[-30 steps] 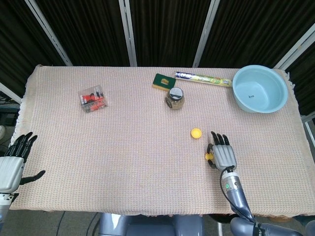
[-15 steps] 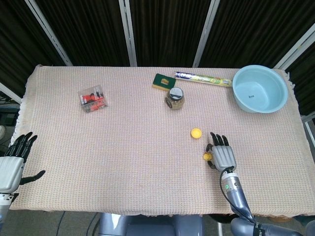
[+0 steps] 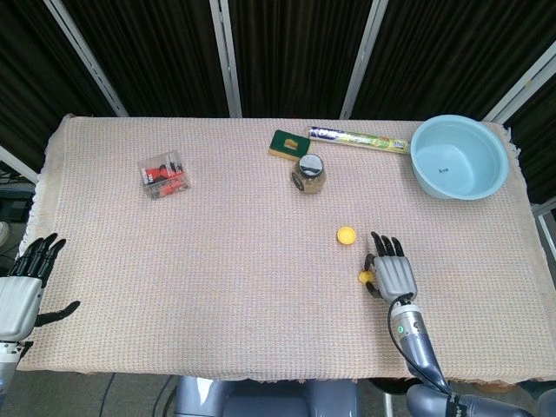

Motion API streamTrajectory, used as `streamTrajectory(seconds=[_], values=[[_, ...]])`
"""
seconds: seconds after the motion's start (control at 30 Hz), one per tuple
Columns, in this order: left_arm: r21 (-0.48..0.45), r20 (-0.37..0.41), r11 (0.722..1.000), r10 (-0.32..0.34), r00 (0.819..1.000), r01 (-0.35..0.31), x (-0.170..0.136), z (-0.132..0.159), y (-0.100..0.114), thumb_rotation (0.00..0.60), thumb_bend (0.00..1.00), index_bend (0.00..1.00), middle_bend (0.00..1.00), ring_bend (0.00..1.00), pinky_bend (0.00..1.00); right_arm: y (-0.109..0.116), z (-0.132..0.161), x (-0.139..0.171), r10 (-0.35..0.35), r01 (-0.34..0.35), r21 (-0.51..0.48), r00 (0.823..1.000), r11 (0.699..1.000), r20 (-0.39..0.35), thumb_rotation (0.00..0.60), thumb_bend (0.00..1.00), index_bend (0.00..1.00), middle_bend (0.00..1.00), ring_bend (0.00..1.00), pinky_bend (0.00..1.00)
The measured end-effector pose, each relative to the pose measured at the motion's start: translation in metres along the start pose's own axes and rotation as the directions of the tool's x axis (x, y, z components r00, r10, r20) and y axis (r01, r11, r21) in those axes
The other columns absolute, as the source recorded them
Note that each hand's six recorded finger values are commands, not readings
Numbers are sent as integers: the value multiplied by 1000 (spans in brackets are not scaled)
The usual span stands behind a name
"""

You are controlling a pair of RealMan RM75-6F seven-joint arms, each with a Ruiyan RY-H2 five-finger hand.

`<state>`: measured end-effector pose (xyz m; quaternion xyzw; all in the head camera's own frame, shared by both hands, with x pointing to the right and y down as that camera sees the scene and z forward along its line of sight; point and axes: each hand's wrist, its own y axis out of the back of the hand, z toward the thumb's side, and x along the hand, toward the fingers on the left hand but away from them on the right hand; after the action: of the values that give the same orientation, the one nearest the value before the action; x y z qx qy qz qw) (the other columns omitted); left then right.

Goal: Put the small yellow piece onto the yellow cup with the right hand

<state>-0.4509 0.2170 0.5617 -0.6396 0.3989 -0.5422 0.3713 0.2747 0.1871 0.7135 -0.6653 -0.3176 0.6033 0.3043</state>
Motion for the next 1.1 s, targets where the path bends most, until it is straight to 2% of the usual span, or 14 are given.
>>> streamTrajectory(seconds=[0.4, 0.77, 1.1], values=[[-1, 0, 1000, 4, 1000, -4, 0, 0, 1, 600, 0, 0, 0, 0, 200, 9, 7, -4, -27, 27, 1, 1000, 1000, -16, 600, 243, 500, 0, 0, 0], [-4, 7, 1000, 4, 1000, -4, -1, 0, 1, 600, 0, 0, 0, 0, 200, 32, 37, -21, -69, 70, 12, 995, 997, -68, 600, 243, 500, 0, 0, 0], [-5, 17, 1000, 12, 1000, -12, -3, -4, 3, 600, 0, 0, 0, 0, 201, 34, 65, -41, -67, 69, 19, 992, 997, -107, 600, 243, 500, 0, 0, 0]])
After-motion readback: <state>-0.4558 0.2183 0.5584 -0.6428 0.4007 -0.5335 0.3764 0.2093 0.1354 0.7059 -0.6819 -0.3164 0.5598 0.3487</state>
